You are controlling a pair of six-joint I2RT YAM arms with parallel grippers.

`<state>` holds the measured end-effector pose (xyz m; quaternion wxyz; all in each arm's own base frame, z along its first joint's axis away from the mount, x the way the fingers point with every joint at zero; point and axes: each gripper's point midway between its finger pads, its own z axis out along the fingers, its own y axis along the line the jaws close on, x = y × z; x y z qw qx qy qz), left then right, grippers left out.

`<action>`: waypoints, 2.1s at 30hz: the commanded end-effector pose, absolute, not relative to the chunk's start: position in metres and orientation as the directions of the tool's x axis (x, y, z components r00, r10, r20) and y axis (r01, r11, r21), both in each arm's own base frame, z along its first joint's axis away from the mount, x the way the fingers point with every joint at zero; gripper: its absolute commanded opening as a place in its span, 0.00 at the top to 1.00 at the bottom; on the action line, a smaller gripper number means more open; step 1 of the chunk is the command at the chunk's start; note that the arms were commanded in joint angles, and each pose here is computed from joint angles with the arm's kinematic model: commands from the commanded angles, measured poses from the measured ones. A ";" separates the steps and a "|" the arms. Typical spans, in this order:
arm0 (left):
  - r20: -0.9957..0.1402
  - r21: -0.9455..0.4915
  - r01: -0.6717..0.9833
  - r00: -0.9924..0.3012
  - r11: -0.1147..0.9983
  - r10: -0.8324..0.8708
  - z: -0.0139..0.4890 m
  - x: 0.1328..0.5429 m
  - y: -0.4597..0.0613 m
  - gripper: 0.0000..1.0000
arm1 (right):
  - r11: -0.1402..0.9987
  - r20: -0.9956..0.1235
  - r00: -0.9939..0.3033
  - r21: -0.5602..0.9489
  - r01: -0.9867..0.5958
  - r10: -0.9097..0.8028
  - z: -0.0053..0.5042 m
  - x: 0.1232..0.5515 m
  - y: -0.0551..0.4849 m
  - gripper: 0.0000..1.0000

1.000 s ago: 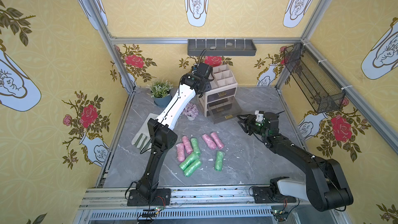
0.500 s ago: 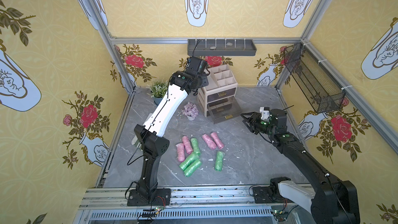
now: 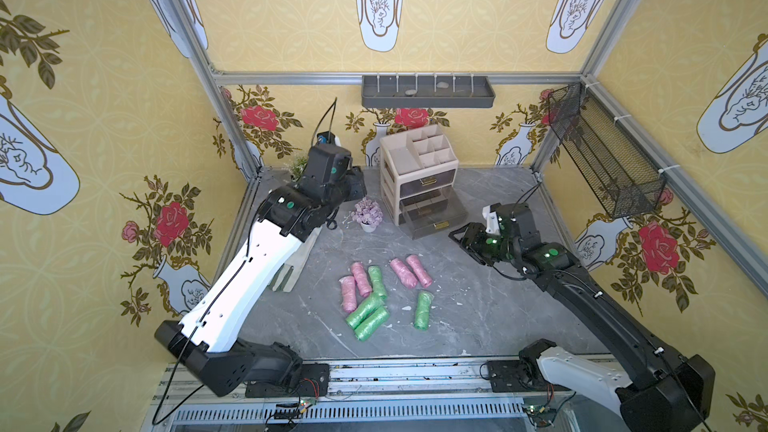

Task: Sort the rolls of trash bags by color and place them into the drawer
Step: Pick up the roll of trash bags from the center of the board.

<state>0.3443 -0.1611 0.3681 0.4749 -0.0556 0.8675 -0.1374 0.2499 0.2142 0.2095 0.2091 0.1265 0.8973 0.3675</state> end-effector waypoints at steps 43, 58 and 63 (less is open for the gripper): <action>-0.566 -0.183 -0.218 -0.774 0.959 -0.284 0.190 0.254 -0.044 0.37 | 0.872 -0.016 -0.967 0.435 0.224 0.256 0.039 0.138 0.284 0.55; -0.564 -0.211 -0.231 -0.764 0.950 -0.312 0.191 0.257 -0.042 0.37 | 0.875 -0.040 -0.965 0.434 0.216 0.258 0.046 0.136 0.275 0.57; -0.549 -0.241 -0.236 -0.767 0.941 -0.333 0.189 0.261 -0.042 0.37 | 0.873 -0.054 -0.968 0.447 0.196 0.245 0.047 0.138 0.277 0.43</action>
